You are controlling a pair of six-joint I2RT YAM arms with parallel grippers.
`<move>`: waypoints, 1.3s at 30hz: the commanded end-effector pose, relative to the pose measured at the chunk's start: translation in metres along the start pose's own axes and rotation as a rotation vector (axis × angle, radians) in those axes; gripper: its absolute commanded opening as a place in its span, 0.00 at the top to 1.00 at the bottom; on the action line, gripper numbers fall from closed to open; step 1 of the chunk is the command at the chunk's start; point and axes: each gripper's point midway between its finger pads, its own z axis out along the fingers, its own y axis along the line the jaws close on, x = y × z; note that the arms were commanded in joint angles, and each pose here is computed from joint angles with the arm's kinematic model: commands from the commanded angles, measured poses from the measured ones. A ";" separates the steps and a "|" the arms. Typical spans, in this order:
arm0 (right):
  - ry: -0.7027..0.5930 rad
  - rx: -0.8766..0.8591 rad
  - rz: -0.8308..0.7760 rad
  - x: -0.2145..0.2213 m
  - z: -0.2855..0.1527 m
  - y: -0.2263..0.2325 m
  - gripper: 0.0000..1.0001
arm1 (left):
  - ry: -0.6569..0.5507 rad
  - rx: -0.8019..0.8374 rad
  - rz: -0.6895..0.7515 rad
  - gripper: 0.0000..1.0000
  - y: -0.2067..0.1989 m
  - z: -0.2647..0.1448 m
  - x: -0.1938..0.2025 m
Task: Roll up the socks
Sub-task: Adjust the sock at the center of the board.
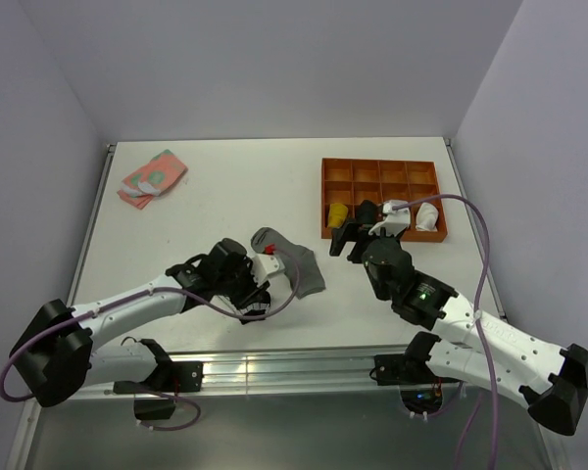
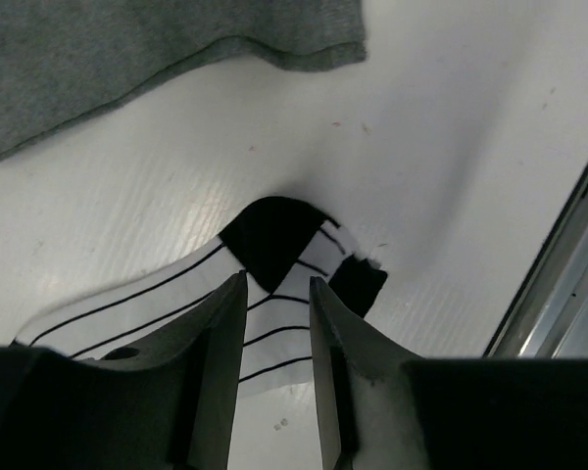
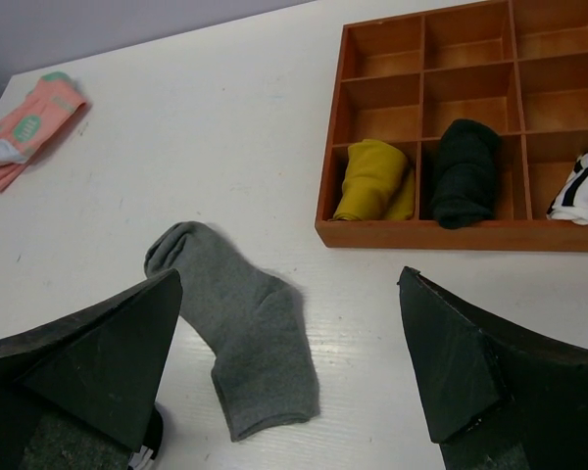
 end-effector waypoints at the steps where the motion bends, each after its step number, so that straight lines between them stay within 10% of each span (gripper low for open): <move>1: -0.032 0.024 0.006 -0.009 -0.004 -0.006 0.02 | -0.068 -0.093 -0.032 0.62 0.031 -0.013 -0.027; 21: -0.047 0.033 0.011 -0.013 -0.017 -0.019 0.02 | 0.232 -0.025 -0.214 0.57 0.071 -0.011 0.058; 39: -0.075 0.069 -0.032 -0.030 -0.016 -0.021 0.00 | 0.164 -0.114 -0.297 0.59 0.147 0.024 0.023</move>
